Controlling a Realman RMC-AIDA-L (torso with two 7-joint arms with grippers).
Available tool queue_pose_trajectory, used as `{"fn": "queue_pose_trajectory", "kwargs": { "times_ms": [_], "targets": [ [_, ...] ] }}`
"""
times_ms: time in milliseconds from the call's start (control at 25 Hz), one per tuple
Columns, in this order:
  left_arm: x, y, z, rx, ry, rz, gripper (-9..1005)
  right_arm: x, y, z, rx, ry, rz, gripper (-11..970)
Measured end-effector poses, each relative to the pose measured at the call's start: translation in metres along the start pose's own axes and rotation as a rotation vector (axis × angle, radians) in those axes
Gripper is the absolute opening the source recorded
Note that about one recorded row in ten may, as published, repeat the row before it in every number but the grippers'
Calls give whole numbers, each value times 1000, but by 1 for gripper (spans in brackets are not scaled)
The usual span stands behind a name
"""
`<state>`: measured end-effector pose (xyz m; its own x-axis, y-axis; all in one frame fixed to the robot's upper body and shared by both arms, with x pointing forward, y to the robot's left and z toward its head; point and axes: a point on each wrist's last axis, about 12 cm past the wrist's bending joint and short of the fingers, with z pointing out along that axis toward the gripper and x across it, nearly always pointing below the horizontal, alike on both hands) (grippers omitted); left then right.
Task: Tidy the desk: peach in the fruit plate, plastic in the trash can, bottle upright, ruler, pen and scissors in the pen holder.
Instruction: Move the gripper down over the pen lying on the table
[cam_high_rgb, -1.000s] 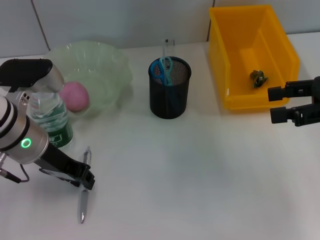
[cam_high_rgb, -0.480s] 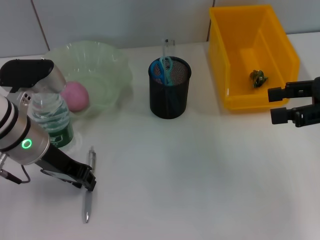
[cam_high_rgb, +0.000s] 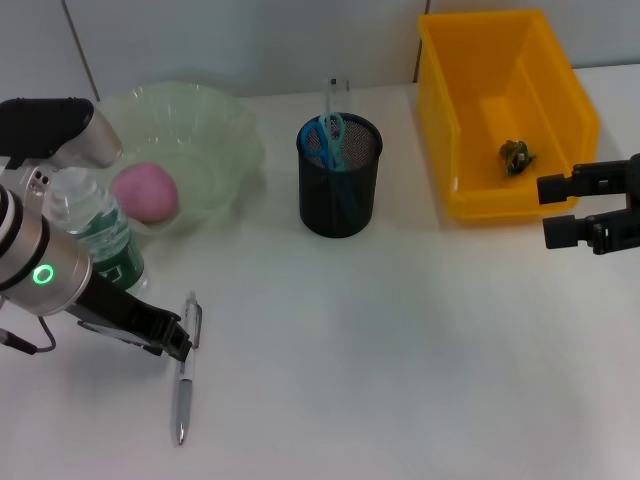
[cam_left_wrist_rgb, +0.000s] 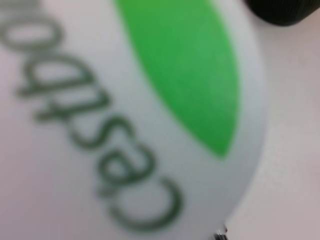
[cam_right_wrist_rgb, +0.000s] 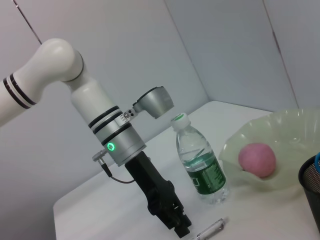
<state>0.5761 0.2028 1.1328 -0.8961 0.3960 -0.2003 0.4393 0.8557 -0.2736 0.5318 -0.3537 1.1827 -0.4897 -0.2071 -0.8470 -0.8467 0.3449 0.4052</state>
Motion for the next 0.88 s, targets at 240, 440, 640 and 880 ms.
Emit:
{"fn": "queue_pose_trajectory", "kwargs": {
  "times_ms": [240,440,640,880],
  "targets": [
    [3,-3,1,2,9,18,291,-2,0,-1,6,3,0,831],
    [6,-6,2,-1,15,29,292,-4,-1,0,10,3,-5,831],
    [11,-5,4,0,24,18,293,-6,-1,-1,11,4,-3,831],
    [13,-12,5,16,31,32,294,-7,-2,0,15,4,-2,830]
  ]
}}
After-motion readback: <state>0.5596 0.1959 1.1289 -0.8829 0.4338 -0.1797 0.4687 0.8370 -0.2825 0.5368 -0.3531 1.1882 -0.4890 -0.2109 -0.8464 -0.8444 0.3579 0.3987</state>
